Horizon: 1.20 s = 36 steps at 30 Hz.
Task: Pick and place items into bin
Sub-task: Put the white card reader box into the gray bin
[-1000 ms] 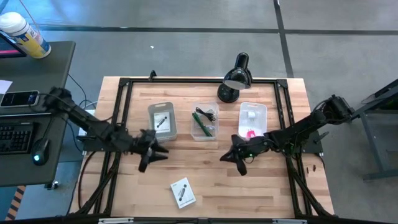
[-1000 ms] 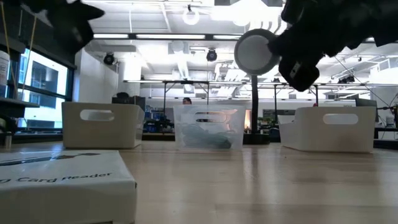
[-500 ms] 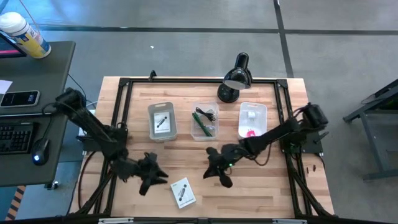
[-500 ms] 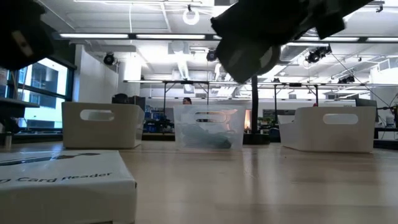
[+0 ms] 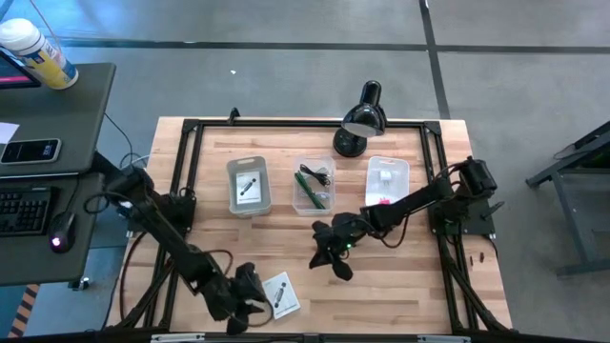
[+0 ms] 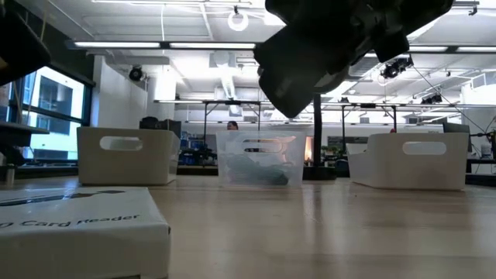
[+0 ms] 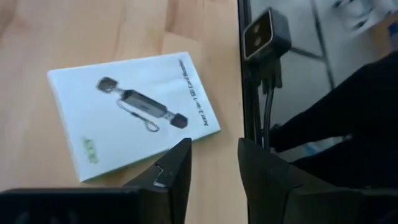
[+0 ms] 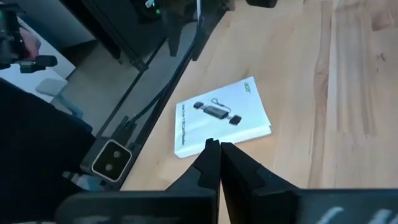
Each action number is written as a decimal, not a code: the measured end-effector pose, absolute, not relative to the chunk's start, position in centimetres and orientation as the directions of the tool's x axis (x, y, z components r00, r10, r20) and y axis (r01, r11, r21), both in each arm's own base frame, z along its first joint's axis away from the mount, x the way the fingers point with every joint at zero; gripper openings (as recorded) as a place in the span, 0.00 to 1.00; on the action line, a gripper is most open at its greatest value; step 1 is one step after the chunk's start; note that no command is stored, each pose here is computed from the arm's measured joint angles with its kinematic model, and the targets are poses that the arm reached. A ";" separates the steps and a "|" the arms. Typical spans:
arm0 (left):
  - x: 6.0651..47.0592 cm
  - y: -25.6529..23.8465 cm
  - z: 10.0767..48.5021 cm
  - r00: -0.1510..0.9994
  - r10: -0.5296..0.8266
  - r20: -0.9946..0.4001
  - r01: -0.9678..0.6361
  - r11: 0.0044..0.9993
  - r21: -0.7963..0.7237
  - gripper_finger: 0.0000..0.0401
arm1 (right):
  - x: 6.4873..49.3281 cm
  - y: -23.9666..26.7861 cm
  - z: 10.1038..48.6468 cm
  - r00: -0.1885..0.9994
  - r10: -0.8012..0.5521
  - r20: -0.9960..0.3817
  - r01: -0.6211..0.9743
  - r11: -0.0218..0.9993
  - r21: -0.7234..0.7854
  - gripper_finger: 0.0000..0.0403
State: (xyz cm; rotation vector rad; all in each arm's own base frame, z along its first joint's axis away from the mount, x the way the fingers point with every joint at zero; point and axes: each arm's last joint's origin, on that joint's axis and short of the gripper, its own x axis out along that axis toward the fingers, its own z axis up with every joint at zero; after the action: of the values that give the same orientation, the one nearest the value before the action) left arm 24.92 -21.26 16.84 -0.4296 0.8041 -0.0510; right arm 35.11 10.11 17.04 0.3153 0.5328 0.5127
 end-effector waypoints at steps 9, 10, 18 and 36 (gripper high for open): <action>26.6 -22.8 14.7 0.616 -0.159 -0.772 -0.190 0.921 -0.341 0.25 | 34.6 11.0 16.5 0.727 0.512 -0.456 -0.367 0.853 0.372 0.01; 26.6 -22.8 14.4 0.602 -0.156 -0.783 -0.200 0.920 -0.337 0.25 | 34.6 11.0 16.5 0.729 0.507 -0.459 -0.367 0.856 0.364 0.01; 27.0 -23.3 12.9 0.538 -0.136 -0.832 -0.280 0.902 -0.328 0.25 | 34.6 11.0 16.5 0.741 0.487 -0.463 -0.361 0.869 0.338 0.01; 30.4 -18.3 12.2 0.525 -0.009 -0.851 -0.390 0.886 -0.250 0.25 | 33.1 12.5 15.2 0.606 0.531 -0.592 -0.374 0.847 0.377 0.01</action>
State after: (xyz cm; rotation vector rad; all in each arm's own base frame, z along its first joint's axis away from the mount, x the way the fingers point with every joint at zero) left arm 30.39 -18.34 12.17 -0.4437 0.9998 0.2365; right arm 33.11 12.50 15.18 0.2245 0.7554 0.5287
